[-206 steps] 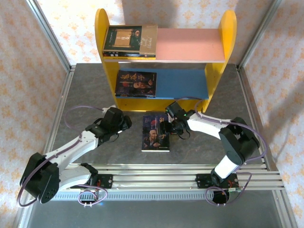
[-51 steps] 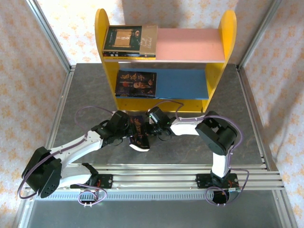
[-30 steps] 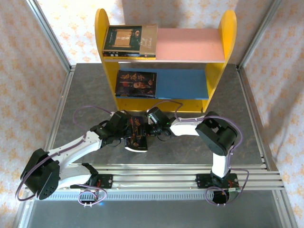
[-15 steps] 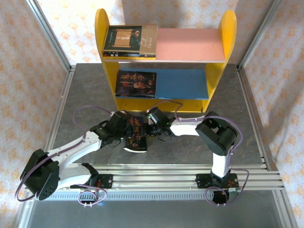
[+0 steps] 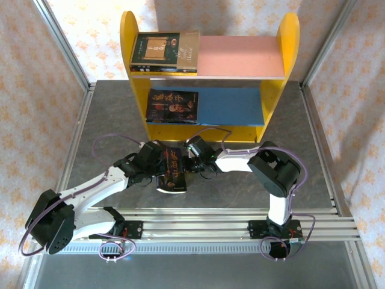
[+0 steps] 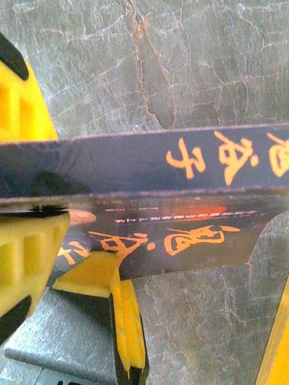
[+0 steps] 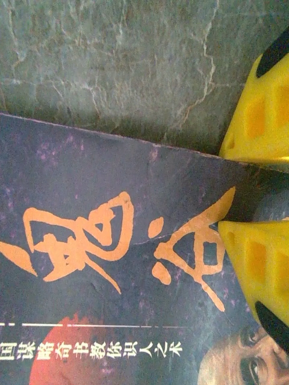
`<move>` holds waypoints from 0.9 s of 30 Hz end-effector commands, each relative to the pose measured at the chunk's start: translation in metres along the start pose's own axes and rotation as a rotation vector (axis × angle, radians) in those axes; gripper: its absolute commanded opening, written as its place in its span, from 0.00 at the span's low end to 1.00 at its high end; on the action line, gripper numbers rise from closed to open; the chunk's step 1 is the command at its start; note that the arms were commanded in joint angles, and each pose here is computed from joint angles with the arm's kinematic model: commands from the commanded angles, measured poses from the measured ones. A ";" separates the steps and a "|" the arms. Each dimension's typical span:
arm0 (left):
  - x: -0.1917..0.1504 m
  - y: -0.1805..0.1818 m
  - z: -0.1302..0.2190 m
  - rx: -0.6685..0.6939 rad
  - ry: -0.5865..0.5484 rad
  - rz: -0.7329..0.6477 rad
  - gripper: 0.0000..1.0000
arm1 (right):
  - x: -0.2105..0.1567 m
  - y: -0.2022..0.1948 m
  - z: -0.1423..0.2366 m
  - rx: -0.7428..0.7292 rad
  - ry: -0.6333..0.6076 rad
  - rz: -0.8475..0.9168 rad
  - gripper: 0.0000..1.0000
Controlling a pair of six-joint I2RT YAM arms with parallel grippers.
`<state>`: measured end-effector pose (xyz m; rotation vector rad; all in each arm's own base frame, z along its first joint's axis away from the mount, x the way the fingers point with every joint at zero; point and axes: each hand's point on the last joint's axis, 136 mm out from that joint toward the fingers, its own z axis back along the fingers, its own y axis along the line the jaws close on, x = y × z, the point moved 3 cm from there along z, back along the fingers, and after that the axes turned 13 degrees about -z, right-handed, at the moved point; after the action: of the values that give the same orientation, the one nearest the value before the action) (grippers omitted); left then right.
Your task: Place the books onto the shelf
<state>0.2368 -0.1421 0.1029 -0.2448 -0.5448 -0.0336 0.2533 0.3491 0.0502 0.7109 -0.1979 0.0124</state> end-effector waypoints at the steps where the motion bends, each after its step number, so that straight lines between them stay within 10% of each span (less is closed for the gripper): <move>1: 0.018 -0.010 0.014 -0.024 -0.064 -0.023 0.18 | -0.032 -0.046 -0.008 -0.166 0.108 -0.026 0.25; 27: 0.023 -0.022 0.027 -0.123 -0.110 -0.055 0.00 | -0.007 -0.045 0.025 -0.153 0.018 -0.041 0.39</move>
<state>0.2345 -0.1475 0.1206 -0.3065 -0.5912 -0.0706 0.2530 0.3292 0.0531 0.6841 -0.1924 -0.0037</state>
